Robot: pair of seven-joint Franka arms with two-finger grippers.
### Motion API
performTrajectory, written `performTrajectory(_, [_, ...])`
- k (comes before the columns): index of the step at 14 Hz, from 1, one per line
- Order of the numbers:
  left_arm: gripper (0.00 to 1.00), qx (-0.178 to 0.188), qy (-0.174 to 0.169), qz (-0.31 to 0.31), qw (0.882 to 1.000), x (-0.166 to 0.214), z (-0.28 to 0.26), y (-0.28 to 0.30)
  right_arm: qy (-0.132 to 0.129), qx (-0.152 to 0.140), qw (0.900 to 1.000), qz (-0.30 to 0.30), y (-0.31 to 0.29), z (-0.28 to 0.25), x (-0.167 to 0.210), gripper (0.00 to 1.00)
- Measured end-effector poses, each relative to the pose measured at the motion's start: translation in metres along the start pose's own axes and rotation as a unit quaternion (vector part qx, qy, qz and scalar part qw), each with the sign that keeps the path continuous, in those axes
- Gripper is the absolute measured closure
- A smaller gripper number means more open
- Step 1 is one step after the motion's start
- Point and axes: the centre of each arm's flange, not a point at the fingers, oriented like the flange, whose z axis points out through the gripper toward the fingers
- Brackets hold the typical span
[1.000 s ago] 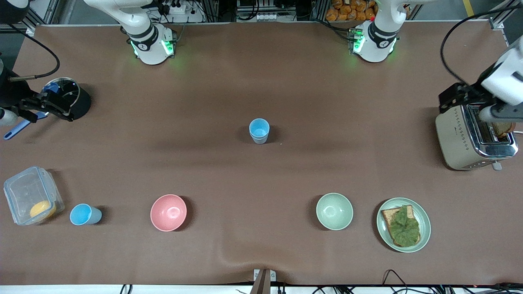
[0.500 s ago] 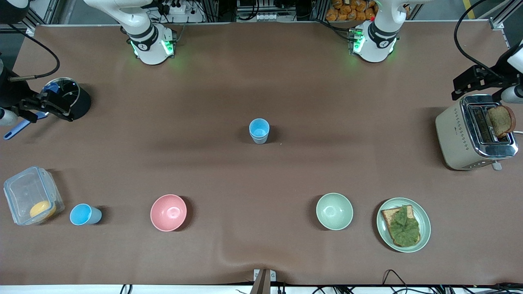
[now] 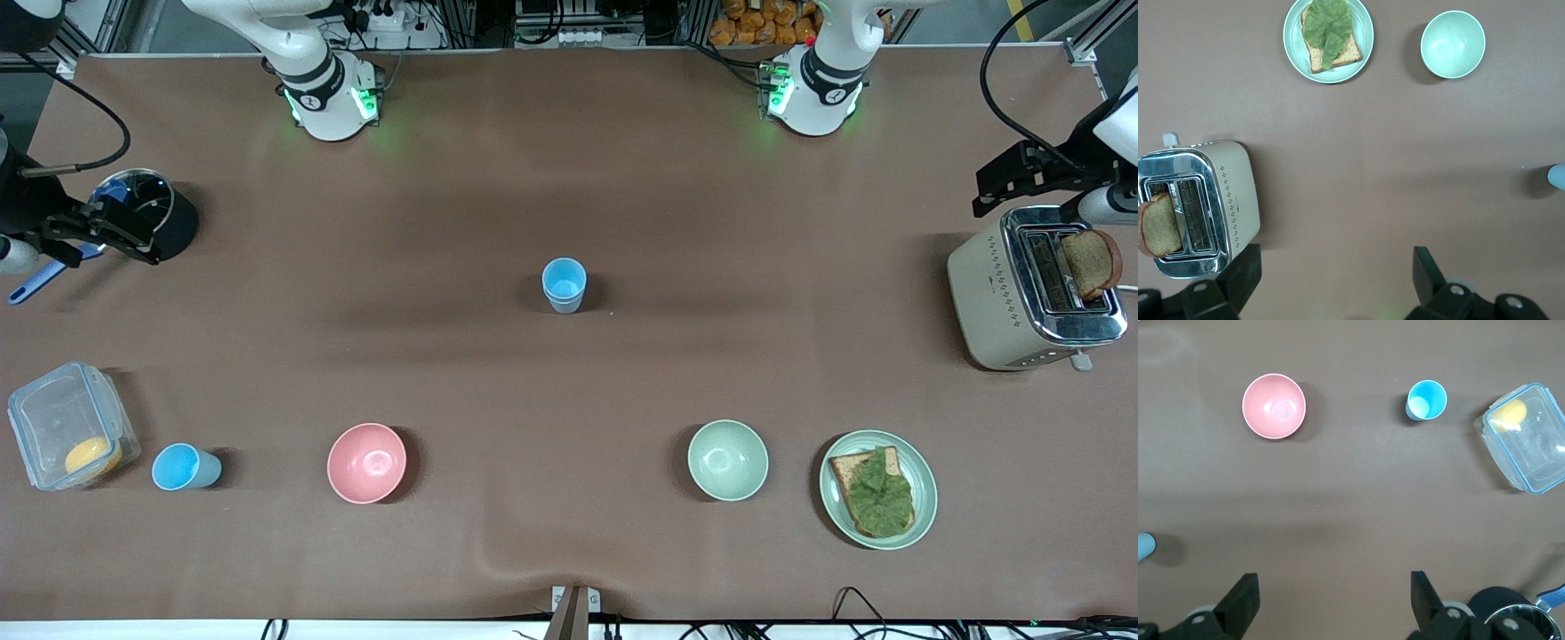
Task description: Stack blue cups with both arms
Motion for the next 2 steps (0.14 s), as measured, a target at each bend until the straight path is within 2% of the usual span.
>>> performTrajectory(2, [0.00,0.000,-0.001,0.000,1.000,-0.0001,0.0001,0.0002,0.000,0.000,1.000,0.000,0.0000,0.0001,0.0000,0.00])
